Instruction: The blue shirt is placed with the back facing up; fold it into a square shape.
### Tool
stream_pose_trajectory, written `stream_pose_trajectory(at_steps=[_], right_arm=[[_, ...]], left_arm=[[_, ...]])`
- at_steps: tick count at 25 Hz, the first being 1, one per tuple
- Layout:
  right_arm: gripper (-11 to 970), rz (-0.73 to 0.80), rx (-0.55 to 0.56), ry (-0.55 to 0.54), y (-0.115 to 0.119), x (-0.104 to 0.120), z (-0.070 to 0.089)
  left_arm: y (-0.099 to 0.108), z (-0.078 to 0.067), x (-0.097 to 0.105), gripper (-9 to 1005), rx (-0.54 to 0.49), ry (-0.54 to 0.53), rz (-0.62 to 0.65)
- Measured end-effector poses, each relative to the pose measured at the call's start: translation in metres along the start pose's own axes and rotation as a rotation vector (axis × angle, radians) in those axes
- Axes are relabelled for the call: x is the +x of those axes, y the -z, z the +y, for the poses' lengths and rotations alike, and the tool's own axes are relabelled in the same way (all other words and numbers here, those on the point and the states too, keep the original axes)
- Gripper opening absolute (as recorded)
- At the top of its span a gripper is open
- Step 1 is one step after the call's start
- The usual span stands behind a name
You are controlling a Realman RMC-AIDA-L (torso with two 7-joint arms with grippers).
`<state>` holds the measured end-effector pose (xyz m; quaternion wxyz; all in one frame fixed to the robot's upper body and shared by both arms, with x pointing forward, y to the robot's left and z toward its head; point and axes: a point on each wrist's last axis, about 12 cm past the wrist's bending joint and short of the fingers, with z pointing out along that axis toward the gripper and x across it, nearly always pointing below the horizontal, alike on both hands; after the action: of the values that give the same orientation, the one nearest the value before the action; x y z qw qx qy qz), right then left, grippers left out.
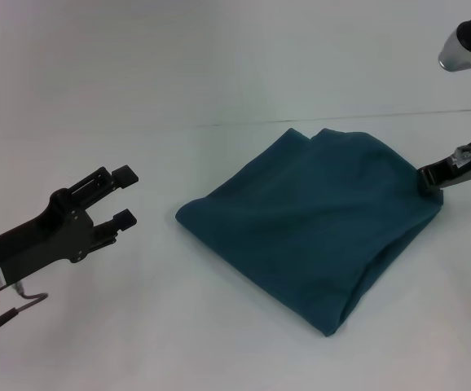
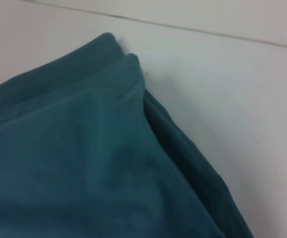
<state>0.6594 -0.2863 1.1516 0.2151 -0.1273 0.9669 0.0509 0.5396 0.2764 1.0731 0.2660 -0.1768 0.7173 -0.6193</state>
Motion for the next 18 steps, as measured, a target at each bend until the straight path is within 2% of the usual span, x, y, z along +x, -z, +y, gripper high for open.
stream_pose_trajectory(at_steps=[7,12,18], right_arm=[[12,0.004,0.014,0.005,-0.003,-0.001,0.006],[45,-0.014,0.017,-0.051,0.003,-0.005,0.0],[172,-0.121,-0.041,-0.121,0.027,-0.019,-0.006]], left_arm=[[0.0,0.0,0.0,919,0.0,0.0,-0.001],[0.001,0.001,0.0,919,-0.002,0.0,-0.004],[0.001,0.001,0.0,919,-0.001,-0.002,-0.005]])
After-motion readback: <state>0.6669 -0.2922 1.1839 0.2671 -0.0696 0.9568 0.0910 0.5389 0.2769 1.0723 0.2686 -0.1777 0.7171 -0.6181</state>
